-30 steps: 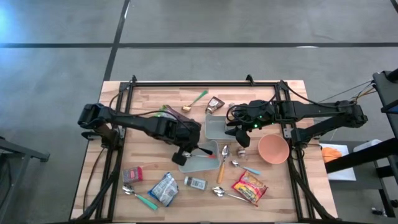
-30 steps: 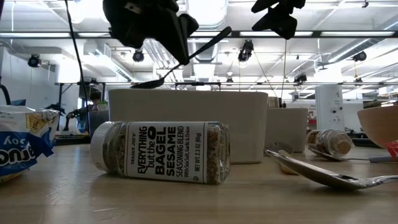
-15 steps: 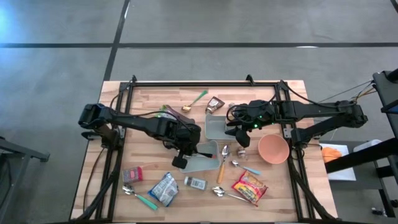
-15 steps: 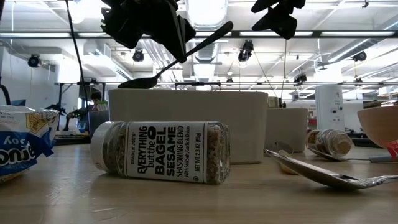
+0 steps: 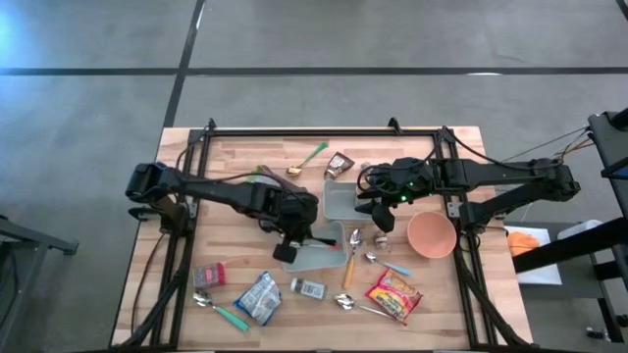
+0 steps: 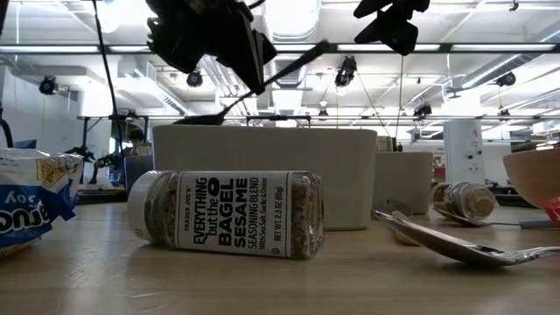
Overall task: Pick & Place Food Item
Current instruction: Put the black spoon into the bottom gray bin, then put the red seasoning can into the top gray bin
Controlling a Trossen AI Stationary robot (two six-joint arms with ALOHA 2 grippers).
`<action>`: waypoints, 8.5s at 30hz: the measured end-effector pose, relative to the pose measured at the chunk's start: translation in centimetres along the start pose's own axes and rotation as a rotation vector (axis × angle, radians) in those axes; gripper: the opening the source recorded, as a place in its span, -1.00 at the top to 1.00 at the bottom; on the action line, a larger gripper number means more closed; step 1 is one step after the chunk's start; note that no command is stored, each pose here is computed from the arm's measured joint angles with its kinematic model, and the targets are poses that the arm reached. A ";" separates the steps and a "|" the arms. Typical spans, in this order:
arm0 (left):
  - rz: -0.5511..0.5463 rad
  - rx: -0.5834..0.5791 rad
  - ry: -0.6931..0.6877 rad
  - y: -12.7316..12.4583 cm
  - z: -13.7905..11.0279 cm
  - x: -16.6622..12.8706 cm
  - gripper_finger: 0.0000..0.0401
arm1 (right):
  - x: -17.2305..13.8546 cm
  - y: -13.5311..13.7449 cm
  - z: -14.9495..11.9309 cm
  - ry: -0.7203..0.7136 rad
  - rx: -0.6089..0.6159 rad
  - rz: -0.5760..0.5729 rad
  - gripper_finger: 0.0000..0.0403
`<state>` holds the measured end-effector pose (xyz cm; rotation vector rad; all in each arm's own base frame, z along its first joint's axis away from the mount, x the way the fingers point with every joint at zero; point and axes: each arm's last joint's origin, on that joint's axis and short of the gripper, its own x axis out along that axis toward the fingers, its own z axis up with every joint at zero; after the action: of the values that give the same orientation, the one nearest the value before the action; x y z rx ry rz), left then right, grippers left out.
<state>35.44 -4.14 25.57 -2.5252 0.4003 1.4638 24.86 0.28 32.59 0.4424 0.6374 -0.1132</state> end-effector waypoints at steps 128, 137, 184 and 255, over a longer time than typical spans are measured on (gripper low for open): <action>-0.064 0.392 -0.132 0.6 3.3 5.2 -0.39 | 0.0 0.0 0.0 0.000 0.000 -0.001 0.01; -0.185 0.837 -0.182 0.6 3.4 -0.1 -0.39 | 0.0 0.0 0.0 0.001 0.000 -0.001 0.01; 0.694 2.455 -0.196 14.3 12.8 -9.0 -0.39 | 0.0 0.0 0.0 0.000 0.000 0.000 0.01; 0.811 2.275 -0.013 15.2 17.8 -2.8 -0.89 | 0.0 0.0 0.0 0.000 0.000 0.000 0.01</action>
<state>14.58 -12.75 18.77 -0.3941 1.7180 0.2094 24.86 0.27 32.59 0.4425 0.6373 -0.1136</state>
